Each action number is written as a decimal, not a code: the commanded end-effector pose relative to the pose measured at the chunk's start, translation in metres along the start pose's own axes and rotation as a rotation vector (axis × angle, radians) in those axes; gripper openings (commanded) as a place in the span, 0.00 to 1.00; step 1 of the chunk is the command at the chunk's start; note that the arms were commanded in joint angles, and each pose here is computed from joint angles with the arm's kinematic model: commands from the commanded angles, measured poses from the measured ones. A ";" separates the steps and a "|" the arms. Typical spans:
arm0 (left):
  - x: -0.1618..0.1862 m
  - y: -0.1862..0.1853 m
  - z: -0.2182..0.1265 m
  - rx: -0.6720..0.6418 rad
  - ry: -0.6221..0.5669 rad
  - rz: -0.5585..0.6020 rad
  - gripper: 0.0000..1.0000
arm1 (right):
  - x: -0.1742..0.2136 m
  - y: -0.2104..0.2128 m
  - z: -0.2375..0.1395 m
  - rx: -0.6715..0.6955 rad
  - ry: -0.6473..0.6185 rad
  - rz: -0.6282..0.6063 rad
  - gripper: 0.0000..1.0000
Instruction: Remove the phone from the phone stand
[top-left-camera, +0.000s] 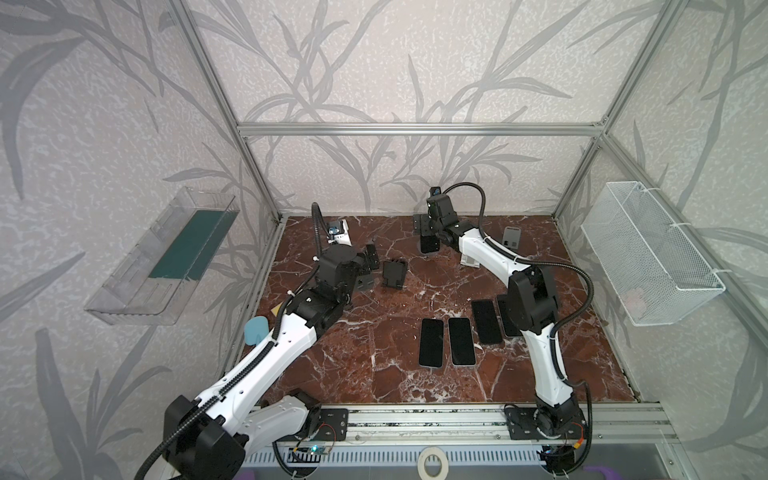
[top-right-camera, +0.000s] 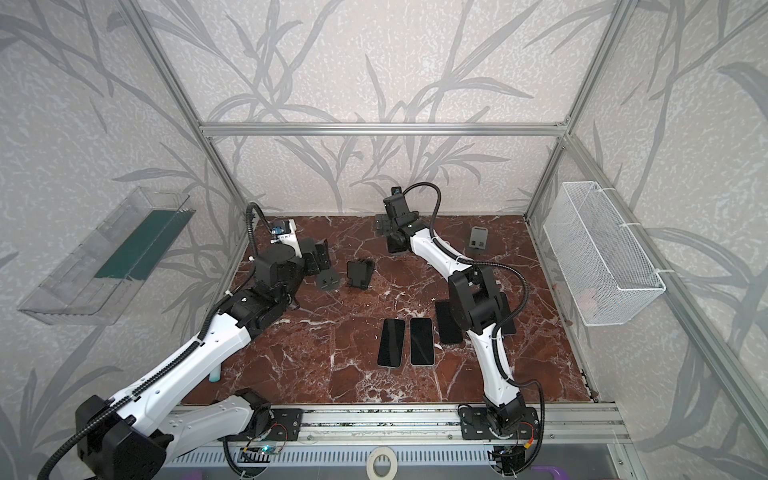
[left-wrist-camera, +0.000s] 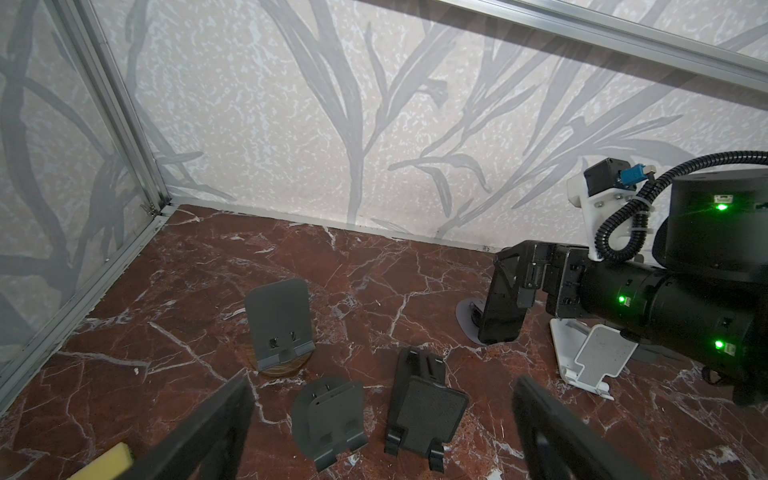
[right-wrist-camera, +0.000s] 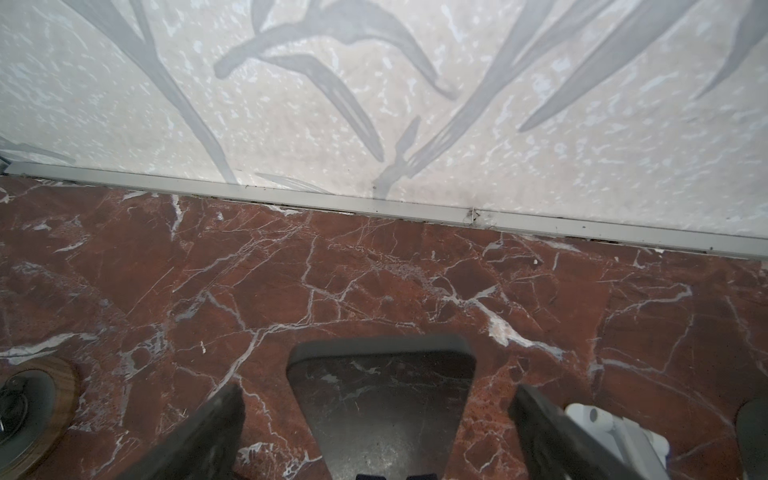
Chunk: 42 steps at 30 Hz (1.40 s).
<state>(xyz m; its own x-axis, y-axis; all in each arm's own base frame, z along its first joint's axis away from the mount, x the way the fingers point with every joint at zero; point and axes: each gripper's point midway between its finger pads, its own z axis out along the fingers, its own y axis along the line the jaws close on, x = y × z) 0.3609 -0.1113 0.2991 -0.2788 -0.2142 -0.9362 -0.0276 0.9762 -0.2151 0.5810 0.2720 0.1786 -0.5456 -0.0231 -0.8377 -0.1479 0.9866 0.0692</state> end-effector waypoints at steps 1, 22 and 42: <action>-0.009 -0.001 -0.001 0.006 -0.016 -0.029 0.97 | -0.006 -0.003 0.007 0.030 0.000 -0.001 0.99; -0.006 -0.001 0.002 0.030 -0.003 -0.077 0.96 | 0.002 -0.010 0.032 0.096 0.022 0.053 0.97; -0.004 0.011 0.012 0.042 0.023 -0.186 0.94 | 0.013 -0.003 0.044 0.040 0.044 0.048 0.78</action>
<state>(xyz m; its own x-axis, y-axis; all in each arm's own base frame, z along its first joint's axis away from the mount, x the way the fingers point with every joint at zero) 0.3699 -0.1007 0.2939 -0.3052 -0.3569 -0.8829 -0.0409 0.9312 -0.3623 0.6058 0.2727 0.1441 -0.5961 0.0162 -0.8028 -0.0685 0.9951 0.0709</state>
